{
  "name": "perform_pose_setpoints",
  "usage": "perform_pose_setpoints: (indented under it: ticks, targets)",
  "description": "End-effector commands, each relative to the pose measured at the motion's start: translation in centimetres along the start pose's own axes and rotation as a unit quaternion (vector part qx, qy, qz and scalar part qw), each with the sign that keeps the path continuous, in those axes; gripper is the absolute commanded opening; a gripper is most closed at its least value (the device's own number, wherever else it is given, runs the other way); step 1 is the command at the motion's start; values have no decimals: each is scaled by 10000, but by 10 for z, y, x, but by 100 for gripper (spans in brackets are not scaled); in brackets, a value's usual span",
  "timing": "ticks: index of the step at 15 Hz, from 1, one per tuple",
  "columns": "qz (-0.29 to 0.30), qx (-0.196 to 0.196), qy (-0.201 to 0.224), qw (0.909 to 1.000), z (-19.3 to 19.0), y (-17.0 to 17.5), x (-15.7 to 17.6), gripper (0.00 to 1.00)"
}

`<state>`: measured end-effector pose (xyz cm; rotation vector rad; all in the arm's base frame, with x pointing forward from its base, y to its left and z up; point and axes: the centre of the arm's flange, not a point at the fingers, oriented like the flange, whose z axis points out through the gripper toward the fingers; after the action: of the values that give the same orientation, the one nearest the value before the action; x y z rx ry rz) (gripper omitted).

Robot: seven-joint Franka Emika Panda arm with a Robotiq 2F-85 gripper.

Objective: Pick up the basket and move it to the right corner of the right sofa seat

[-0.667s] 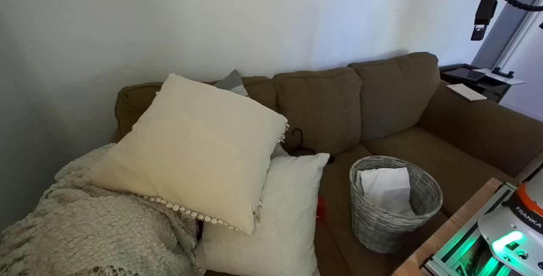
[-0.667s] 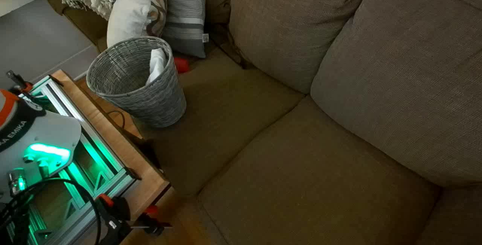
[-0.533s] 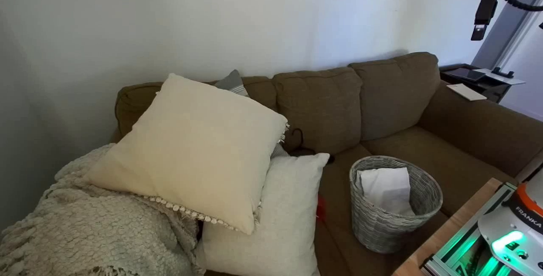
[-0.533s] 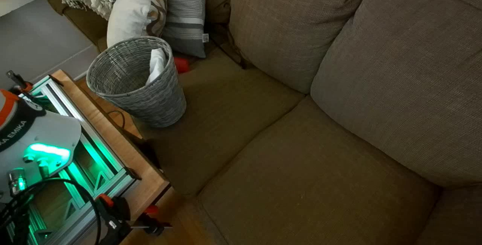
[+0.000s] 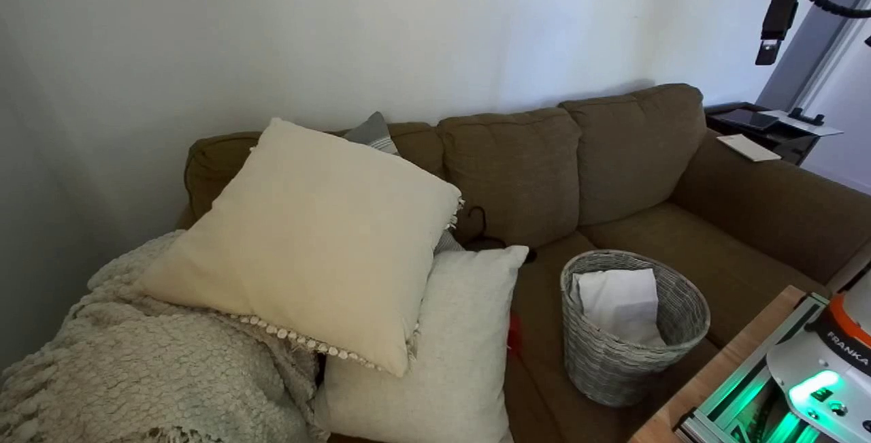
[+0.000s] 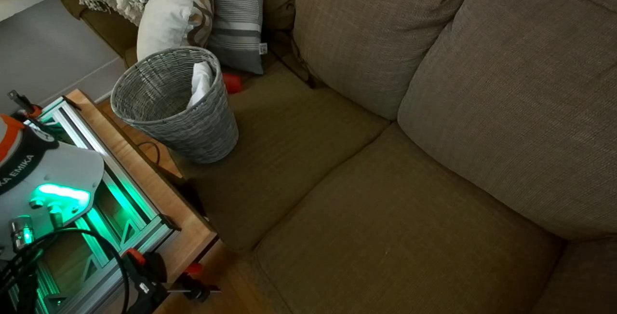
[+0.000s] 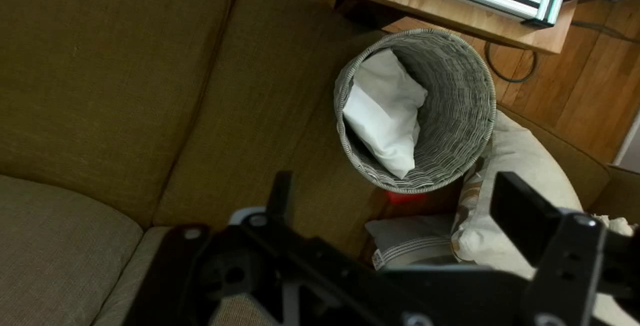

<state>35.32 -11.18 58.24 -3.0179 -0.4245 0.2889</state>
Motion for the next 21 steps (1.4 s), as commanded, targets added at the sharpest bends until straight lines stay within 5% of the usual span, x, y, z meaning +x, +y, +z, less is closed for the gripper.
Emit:
perform_pose_setpoints:
  ticks: [1,7,13,14,19,21]
  targets:
    - [41,-4,111,9999,6,4,3,100]
    - [510,180,619,9966,79,44,28,100]
    - [-480,630,-581,9952,192,-2,60,100]
    - [-167,491,-295,9982,171,11,53,100]
    - [-193,458,-345,9982,174,9,58,100]
    - [-813,364,-482,9949,202,8,74,100]
